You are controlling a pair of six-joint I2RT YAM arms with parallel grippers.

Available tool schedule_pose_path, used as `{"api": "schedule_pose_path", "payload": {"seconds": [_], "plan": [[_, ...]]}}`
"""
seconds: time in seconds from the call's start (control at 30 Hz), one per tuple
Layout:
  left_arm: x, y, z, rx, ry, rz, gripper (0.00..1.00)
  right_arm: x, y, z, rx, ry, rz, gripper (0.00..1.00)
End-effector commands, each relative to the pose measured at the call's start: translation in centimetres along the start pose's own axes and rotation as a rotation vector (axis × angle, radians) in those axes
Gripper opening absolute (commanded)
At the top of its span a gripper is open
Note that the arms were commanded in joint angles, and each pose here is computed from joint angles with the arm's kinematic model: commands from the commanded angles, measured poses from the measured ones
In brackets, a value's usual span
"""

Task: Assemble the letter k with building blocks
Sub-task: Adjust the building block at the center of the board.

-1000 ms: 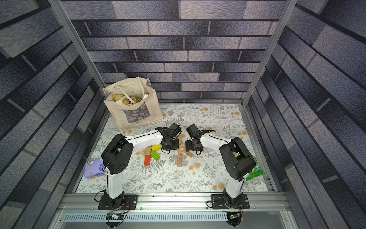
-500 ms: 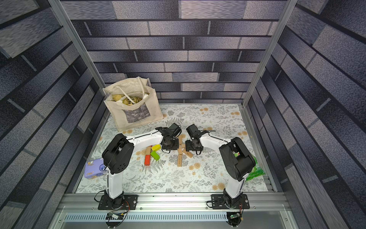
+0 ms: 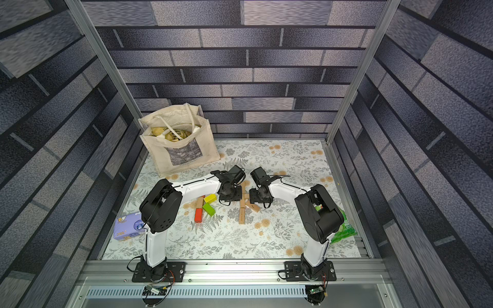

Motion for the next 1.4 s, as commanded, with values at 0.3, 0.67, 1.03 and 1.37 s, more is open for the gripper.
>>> {"api": "schedule_pose_path", "payload": {"seconds": [0.3,0.67,1.03,1.37], "plan": [[0.2,-0.2,0.7,0.025,-0.006,-0.022,0.4,-0.6,0.3,-0.9,0.009,0.047,-0.007,0.66],[0.4,-0.4,0.7,0.013,-0.011,-0.032,0.44,-0.7,0.8,-0.9,0.027,0.047,-0.002,0.65],[0.4,0.4,1.3,0.093,-0.022,-0.016,0.52,0.2,1.5,-0.2,0.018,0.013,0.013,0.65],[0.4,0.2,3.0,0.042,-0.088,-0.063,0.54,1.4,1.1,2.8,-0.069,-0.062,0.049,0.67]]}}
Point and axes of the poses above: each gripper's point midway between its finger pads, its own z axis back along the fingers, its own y axis along the line the jaws close on, x = y × z, the point moved 8 cm from there along z, back along the fingers, and after that the axes turned 7 degrees about -z, right-handed, at the moved point
